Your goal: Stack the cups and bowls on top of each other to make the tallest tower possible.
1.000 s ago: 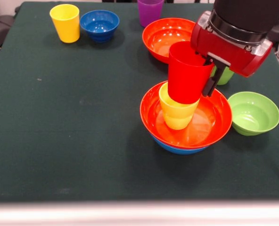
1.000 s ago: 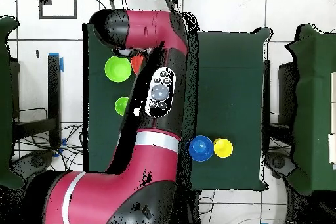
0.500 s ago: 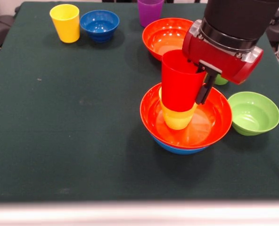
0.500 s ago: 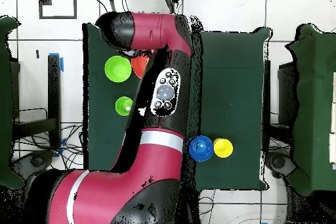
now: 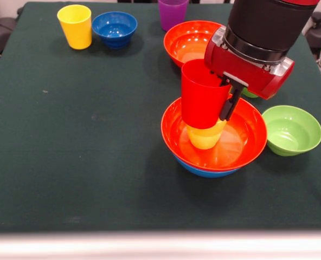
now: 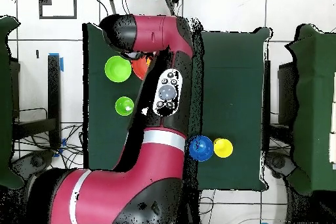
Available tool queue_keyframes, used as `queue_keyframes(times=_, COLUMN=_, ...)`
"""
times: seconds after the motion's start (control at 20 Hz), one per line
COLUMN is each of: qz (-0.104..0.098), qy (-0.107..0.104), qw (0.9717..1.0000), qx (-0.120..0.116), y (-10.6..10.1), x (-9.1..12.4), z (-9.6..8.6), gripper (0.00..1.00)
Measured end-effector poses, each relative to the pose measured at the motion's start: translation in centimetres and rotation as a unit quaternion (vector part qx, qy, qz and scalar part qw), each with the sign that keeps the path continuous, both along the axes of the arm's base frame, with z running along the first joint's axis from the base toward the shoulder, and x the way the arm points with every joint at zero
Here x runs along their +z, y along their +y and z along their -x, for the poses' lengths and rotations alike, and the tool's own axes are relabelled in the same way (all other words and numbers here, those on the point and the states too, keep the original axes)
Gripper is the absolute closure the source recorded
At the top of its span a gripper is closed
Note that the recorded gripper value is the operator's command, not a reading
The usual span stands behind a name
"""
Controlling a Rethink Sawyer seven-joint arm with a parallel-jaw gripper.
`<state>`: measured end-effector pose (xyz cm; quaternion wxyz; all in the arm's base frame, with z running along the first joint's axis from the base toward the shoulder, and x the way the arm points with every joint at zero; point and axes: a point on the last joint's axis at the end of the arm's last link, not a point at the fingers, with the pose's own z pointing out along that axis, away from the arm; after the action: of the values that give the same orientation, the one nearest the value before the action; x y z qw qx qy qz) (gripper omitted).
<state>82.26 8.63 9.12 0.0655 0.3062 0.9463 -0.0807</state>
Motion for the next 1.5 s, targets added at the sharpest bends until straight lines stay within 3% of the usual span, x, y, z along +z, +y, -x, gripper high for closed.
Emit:
queue_keyframes(times=1.2, qz=-0.009, qy=0.012, qw=0.9999, qx=-0.005, y=0.1, x=1.5, z=1.7, gripper=1.00)
queue_keyframes(times=1.5, qz=-0.016, qy=-0.004, qw=0.9999, qx=0.001, y=0.7, x=0.7, z=1.4, gripper=1.00)
